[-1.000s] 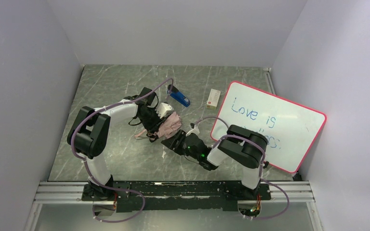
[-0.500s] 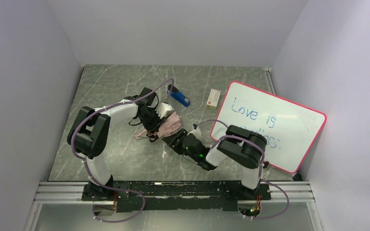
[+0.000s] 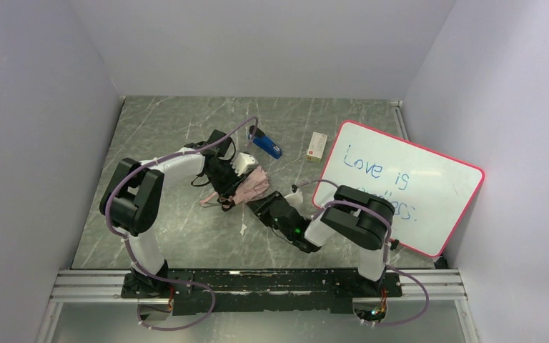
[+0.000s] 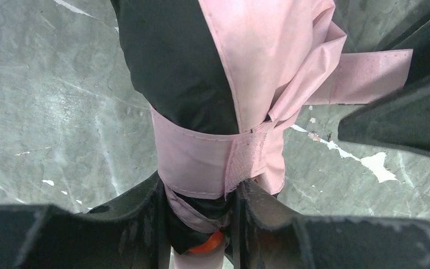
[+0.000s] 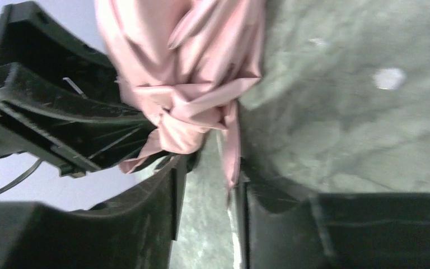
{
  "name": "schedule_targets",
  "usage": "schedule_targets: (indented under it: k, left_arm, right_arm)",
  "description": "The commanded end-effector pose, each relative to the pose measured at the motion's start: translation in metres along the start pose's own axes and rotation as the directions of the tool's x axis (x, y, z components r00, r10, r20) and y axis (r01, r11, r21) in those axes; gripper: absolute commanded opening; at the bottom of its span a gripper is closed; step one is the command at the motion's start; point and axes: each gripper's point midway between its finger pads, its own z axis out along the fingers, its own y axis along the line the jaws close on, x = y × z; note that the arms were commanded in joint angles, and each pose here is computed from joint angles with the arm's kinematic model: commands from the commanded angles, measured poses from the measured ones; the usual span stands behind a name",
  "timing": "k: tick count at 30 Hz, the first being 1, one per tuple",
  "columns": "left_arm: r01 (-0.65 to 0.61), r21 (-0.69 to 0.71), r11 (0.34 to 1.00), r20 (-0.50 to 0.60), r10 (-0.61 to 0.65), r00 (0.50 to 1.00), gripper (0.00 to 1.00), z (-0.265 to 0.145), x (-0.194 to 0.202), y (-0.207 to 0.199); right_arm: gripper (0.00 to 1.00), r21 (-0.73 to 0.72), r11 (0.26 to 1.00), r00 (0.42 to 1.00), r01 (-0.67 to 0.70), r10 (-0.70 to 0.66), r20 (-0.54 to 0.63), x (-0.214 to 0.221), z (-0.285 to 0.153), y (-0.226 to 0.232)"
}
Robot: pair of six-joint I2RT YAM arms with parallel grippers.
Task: Put away the umbrella
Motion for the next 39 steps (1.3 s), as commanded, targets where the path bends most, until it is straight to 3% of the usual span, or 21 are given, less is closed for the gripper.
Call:
schedule_targets:
  k: [1, 17, 26, 34, 39]
  left_arm:
    - [-0.038, -0.107, 0.994, -0.2, 0.016, 0.98, 0.05, 0.016, 0.052, 0.021]
    - [-0.04, -0.107, 0.993, -0.207, 0.018, 0.978, 0.05, 0.017, 0.052, 0.021]
    - [-0.041, -0.105, 0.994, -0.212, 0.018, 0.977, 0.05, 0.018, 0.053, 0.021]
    - [-0.041, -0.106, 0.994, -0.213, 0.018, 0.977, 0.05, 0.018, 0.054, 0.021]
    - [-0.038, -0.113, 0.993, -0.204, 0.014, 0.979, 0.05, 0.018, 0.05, 0.022]
  right_arm:
    - [0.35, 0.277, 0.95, 0.989, 0.145, -0.151, 0.0, -0.008, -0.017, -0.092]
    - [0.07, 0.248, 0.956, 0.987, 0.157, -0.163, 0.003, -0.012, -0.027, -0.091]
    - [0.2, 0.211, 0.961, 0.983, 0.177, -0.183, 0.011, -0.009, -0.013, -0.079]
    - [0.0, 0.182, 0.964, 0.98, 0.193, -0.2, 0.02, -0.012, -0.015, -0.073]
    - [0.0, 0.142, 0.967, 0.978, 0.21, -0.209, -0.016, -0.005, -0.02, -0.068]
